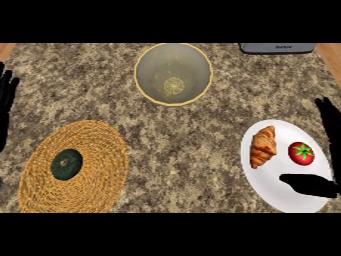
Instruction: Pick the tomato from the plate and place it in the bowl
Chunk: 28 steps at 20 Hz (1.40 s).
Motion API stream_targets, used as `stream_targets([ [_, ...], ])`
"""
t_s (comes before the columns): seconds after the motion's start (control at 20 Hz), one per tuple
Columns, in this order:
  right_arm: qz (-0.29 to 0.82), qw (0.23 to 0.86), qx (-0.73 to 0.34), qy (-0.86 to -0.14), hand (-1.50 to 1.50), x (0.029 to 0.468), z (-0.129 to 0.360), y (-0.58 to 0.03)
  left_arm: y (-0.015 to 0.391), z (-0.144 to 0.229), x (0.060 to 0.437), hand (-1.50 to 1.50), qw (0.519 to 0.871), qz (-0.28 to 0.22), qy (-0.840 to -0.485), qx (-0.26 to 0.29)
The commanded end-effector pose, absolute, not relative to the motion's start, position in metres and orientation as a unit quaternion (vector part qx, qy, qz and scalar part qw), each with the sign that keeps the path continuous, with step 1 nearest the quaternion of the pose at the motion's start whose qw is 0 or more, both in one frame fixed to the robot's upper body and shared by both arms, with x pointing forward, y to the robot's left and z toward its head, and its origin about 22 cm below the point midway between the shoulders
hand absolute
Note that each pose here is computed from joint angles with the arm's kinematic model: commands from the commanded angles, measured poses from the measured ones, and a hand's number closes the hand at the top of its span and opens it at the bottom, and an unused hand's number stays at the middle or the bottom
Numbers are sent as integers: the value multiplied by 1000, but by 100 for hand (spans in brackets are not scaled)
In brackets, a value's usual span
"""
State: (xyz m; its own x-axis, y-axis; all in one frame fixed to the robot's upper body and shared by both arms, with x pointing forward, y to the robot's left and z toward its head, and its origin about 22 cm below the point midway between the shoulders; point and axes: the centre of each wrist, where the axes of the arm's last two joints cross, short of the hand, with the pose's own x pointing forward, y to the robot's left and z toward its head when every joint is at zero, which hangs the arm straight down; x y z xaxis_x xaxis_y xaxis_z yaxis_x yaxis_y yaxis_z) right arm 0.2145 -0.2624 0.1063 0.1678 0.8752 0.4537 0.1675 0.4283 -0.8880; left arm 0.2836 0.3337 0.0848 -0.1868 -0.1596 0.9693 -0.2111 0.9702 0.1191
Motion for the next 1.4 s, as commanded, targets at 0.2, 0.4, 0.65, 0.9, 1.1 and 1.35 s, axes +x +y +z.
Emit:
stream_targets([
  [0.2, 413, 681, -437, -418, -150, 191, 172, -249, 330, 76, 284, 0, 626, 15, -771, 112],
  [0.4, 415, 708, -420, -388, -150, 193, 177, -255, 314, 83, 298, 0, 626, 14, -773, 101],
  [0.65, 406, 718, -433, -364, -150, 209, 159, -256, 327, 78, 299, 0, 626, 11, -772, 107],
  [0.9, 408, 730, -417, -356, -150, 213, 148, -288, 336, 82, 288, 0, 617, 10, -779, 112],
  [1.1, 398, 740, -415, -350, -150, 225, 129, -275, 348, 88, 293, 0, 619, 6, -779, 101],
  [1.35, 390, 742, -423, -345, -150, 227, 100, -269, 341, 79, 302, 0, 623, 15, -775, 106],
])
